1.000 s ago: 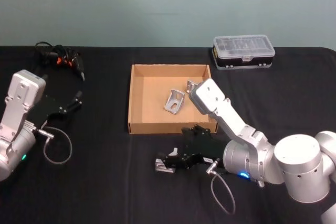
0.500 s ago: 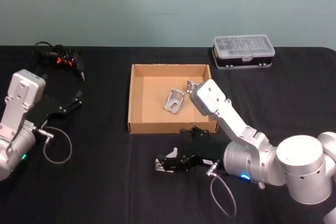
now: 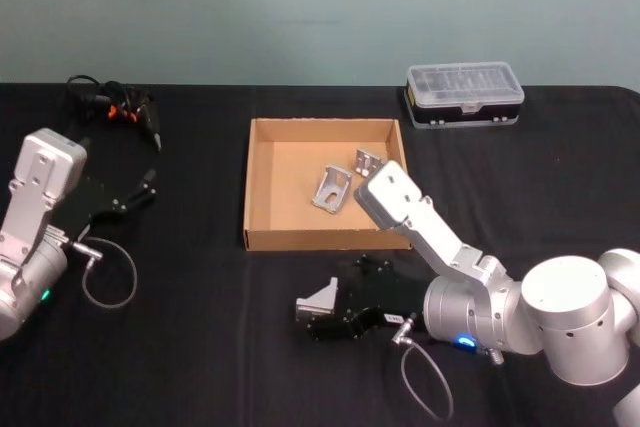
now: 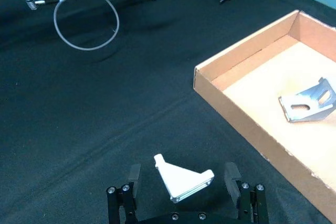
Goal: Use one hand to pick up the angle iron from the table and place it into the box.
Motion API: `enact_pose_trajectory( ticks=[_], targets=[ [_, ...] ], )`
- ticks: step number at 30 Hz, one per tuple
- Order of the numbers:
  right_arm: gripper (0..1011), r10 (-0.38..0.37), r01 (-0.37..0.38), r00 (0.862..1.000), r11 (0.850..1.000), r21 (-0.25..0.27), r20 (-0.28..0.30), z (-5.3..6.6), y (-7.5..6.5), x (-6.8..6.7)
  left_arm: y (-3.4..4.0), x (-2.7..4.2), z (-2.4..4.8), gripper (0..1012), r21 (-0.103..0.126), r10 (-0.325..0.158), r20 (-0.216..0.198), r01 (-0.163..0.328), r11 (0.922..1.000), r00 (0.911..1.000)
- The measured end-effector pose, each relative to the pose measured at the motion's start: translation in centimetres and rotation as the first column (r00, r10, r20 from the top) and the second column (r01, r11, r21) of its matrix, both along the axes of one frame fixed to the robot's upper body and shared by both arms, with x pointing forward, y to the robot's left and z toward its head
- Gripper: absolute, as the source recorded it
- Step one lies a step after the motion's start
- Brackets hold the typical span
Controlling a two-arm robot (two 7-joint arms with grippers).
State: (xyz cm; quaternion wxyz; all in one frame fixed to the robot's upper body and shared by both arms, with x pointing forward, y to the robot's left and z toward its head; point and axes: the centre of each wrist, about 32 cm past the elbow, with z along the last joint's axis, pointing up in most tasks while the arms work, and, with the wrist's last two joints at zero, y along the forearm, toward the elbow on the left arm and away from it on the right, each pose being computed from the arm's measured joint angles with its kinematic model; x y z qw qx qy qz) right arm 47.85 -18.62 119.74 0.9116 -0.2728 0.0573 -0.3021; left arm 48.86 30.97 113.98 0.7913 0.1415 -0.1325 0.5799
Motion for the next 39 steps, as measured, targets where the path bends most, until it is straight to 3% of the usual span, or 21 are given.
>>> enact_pose_trajectory(
  ticks=[26, 39],
  targets=[
    [1003, 0.0, 0.0, 1.0, 1.0, 0.014, 0.02, -2.1, 0.2, 0.8, 0.0, 0.0, 0.0, 1011, 0.0, 0.0, 0.0, 0.0, 1.0, 1.0],
    [1002, 0.009, -0.009, 1.0, 0.999, 0.032, 0.017, -2.4, 0.2, 1.1, 0.0, 0.0, 0.0, 1011, 0.0, 0.0, 0.0, 0.0, 1.0, 1.0]
  ],
)
